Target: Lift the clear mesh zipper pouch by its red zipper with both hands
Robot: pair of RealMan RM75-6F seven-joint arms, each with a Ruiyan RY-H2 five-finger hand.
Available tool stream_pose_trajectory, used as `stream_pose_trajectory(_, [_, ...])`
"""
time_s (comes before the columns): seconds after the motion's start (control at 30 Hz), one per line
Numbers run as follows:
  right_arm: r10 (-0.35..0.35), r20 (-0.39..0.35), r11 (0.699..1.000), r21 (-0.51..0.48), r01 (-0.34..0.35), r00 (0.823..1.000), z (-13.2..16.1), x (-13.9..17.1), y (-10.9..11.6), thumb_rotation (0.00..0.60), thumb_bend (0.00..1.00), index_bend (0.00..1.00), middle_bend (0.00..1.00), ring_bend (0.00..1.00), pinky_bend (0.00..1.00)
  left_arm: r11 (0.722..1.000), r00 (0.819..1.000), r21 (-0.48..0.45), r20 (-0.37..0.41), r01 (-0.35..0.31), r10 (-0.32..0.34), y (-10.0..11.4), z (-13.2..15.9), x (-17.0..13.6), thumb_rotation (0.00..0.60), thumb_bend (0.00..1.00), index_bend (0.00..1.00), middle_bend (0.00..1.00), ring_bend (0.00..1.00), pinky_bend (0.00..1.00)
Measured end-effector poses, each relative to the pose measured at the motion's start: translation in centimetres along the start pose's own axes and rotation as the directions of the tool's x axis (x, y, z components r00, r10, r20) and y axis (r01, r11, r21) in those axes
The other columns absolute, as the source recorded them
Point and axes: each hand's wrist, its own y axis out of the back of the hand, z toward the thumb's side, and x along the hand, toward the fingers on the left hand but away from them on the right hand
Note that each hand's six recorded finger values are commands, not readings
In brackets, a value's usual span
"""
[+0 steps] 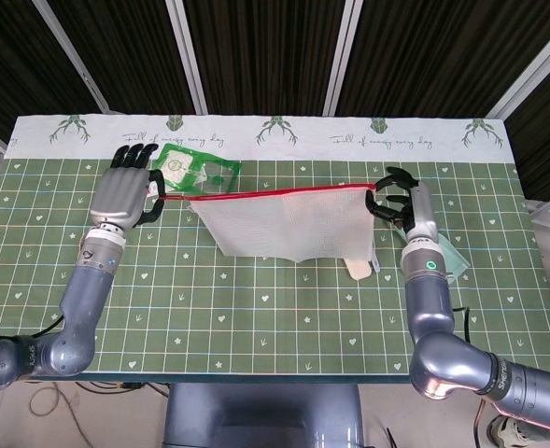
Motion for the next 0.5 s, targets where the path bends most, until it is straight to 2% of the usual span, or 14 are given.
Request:
stream_pose_trajectory(0.17, [0.000,0.008,1.000,0.002,0.000,1.000,-0.34,-0.10,0.15,0.600,0.56,0.64,0.18,0.06,0.26,1.000,1.000,0.002,-0.002,0.002,-0.002,-0.05,-0.20,-0.12,0.600,0.39,0.59,0.08,0.00,0.00])
stream_pose_trajectory(0.23, [0.004,0.010,1.000,0.005,-0.004,1.000,-0.46,-0.11,0.09,0.600,0.55,0.58,0.16,0.05,0.26,1.000,1.000,0.001,-0.001,0.005,-0.005,-0.12,-0.16,-0.14,0.600,0.37,0.57,0.08,0.00,0.00])
stream_pose_trajectory(0.4, [0.027,0.003,0.999,0.030,-0.027,1.000,-0.62,0.00,-0.30,0.600,0.34,0.08,0.01,0.00,0.25,1.000,1.000,-0.001,0.009,0.013,-0.013,-0.30,0.15,-0.21,0.600,0.21,0.44,0.04,0.00,0.00])
stream_pose_trajectory(0.47, [0.046,-0.005,0.997,0.060,-0.046,0.999,-0.71,0.05,-0.58,0.600,0.29,0.01,0.00,0.00,0.24,1.000,1.000,-0.007,0.013,0.016,-0.016,-0.34,0.31,-0.23,0.600,0.17,0.37,0.03,0.00,0.00])
stream_pose_trajectory(0.5, [0.054,-0.009,0.996,0.078,-0.053,0.998,-0.76,0.07,-0.69,0.600,0.28,0.00,0.00,0.00,0.24,1.000,1.000,-0.011,0.014,0.017,-0.017,-0.36,0.38,-0.23,0.600,0.15,0.32,0.02,0.00,0.00])
